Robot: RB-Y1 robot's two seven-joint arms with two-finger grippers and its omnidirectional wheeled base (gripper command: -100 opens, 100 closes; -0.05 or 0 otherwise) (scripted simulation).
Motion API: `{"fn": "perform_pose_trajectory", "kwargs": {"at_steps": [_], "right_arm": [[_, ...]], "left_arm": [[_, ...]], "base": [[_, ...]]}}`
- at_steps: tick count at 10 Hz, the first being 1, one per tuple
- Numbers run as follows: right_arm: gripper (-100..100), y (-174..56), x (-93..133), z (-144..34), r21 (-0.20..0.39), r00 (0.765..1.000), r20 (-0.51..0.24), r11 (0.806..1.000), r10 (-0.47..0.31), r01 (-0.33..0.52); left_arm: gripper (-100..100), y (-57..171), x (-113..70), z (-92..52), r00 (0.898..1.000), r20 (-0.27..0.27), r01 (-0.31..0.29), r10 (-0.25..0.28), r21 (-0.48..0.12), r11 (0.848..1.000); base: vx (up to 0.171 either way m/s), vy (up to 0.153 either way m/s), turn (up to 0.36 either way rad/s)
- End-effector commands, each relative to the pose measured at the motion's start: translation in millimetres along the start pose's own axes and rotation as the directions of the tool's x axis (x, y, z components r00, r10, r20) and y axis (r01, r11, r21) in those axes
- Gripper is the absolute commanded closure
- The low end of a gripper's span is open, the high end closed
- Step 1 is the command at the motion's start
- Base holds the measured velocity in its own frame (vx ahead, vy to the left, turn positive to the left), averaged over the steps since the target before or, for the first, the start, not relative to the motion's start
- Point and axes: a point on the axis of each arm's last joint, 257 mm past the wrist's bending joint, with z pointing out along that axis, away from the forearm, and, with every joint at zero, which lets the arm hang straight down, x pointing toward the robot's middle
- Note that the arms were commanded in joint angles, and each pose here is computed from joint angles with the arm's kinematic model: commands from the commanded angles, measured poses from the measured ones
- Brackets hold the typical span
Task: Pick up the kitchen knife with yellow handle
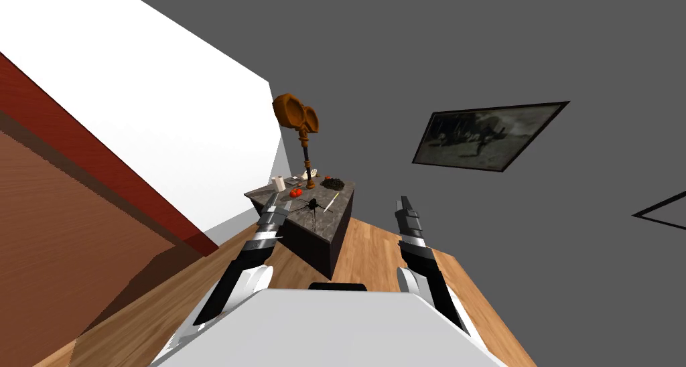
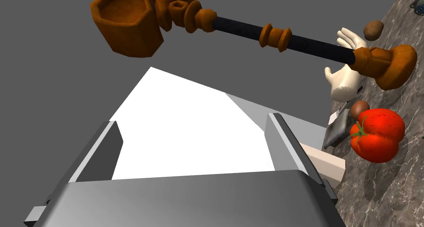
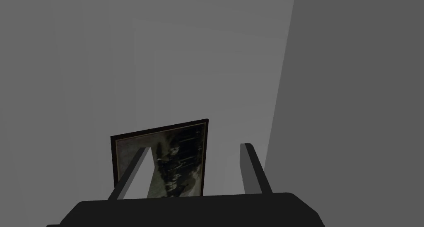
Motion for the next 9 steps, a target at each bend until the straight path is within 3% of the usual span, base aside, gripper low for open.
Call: {"fn": "perform_pose_trajectory", "kwargs": {"at_steps": [1,2,5,8,9], "right_arm": [[0,0,0,0.0,0.000,1.000,0.000,1.000,0.000,0.000],[0,0,0,0.0,0.000,1.000,0.000,1.000,0.000,0.000],[0,0,0,0.0,0.000,1.000,0.000,1.000,0.000,0.000],[0,0,0,0.0,0.000,1.000,0.000,1.000,0.000,0.000],[0,0,0,0.0,0.000,1.000,0.000,1.000,0.000,0.000]], "left_arm": [[-100,6,-4.1,1.6,1.000,0.004,0.013,-0.013,-0.025,1.000],[-100,17,-9.9,3.5,0.999,0.013,0.041,-0.040,-0.064,0.997],[-100,28,-16.0,5.0,0.997,0.027,0.071,-0.069,-0.106,0.992],[-100,47,-28.0,7.6,0.989,0.061,0.141,-0.132,-0.175,0.974],[-100,50,-28.4,6.9,0.989,0.065,0.141,-0.131,-0.188,0.972]], "base": [[-0.003,-0.071,0.029],[0.007,-0.105,0.065],[-0.003,-0.120,0.042],[-0.012,-0.119,0.052],[0.002,-0.117,0.047]]}}
